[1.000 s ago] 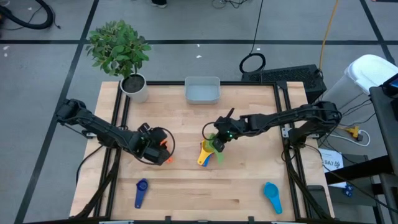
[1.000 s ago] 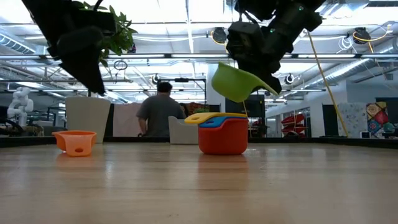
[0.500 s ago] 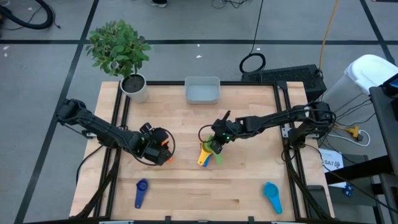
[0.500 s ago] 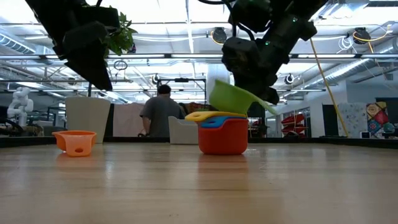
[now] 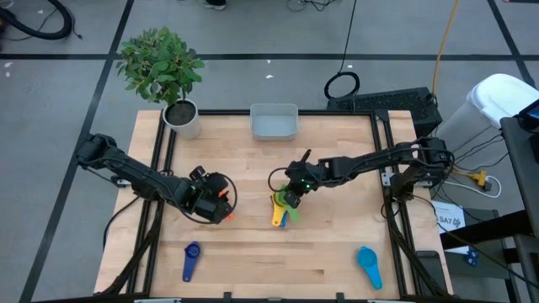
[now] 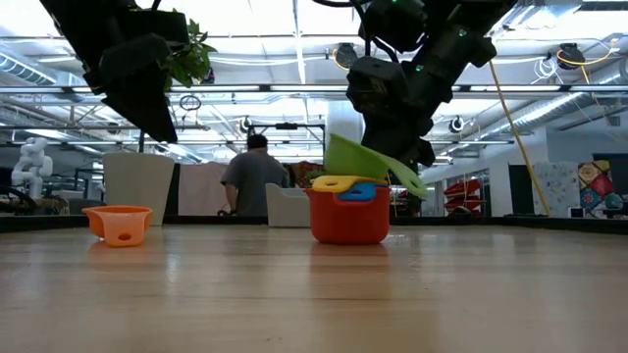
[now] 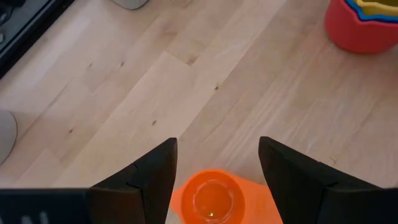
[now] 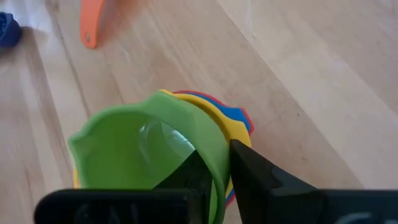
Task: Nest measuring cups in basket
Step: Stack the green measuring cup on top of the yellow measuring cup
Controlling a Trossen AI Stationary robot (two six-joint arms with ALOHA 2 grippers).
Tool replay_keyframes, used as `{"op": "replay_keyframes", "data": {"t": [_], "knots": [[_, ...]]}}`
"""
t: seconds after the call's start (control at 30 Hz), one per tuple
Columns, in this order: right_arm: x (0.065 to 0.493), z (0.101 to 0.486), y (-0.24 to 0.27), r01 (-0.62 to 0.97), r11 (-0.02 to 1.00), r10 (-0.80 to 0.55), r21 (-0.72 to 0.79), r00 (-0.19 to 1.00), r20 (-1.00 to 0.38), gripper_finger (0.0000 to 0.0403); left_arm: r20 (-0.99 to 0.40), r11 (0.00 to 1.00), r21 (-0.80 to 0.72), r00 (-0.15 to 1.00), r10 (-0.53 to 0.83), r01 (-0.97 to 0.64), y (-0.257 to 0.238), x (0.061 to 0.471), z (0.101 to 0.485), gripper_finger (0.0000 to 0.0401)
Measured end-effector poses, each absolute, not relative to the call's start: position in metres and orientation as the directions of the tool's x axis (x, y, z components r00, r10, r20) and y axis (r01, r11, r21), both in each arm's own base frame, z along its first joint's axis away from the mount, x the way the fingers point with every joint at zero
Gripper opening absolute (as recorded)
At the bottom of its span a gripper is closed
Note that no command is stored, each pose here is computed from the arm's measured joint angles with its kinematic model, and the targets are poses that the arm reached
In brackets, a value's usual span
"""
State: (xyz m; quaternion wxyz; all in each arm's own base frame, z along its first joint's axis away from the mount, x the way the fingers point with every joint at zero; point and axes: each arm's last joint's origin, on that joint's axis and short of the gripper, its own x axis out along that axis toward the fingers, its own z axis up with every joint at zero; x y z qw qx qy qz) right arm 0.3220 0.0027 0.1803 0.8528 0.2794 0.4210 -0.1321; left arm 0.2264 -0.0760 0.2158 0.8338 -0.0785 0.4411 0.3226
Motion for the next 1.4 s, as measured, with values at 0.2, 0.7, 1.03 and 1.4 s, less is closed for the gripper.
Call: {"op": "replay_keyframes", "data": {"t": [0.2, 0.7, 1.03, 1.4], "knots": [[0.323, 0.181, 0.003, 0.444, 0.812, 0.026, 0.379, 0.621, -0.783, 0.0049, -0.786, 0.78, 0.153, 0.403, 0.468, -0.607, -0.076, 0.226, 0.216, 0.023], [0.326, 0.183, 0.004, 0.416, 0.809, 0.059, 0.416, 0.647, -0.76, 0.016, -0.787, 0.787, 0.139, 0.415, 0.456, -0.601, -0.083, 0.224, 0.216, 0.023], [0.327, 0.184, 0.004, 0.415, 0.803, 0.059, 0.427, 0.658, -0.75, 0.0182, -0.786, 0.784, 0.133, 0.417, 0.456, -0.606, -0.083, 0.224, 0.216, 0.023], [0.327, 0.191, -0.005, 0.393, 0.818, 0.037, 0.42, 0.692, -0.721, 0.0174, -0.786, 0.783, 0.131, 0.417, 0.456, -0.608, -0.083, 0.224, 0.216, 0.023]]}}
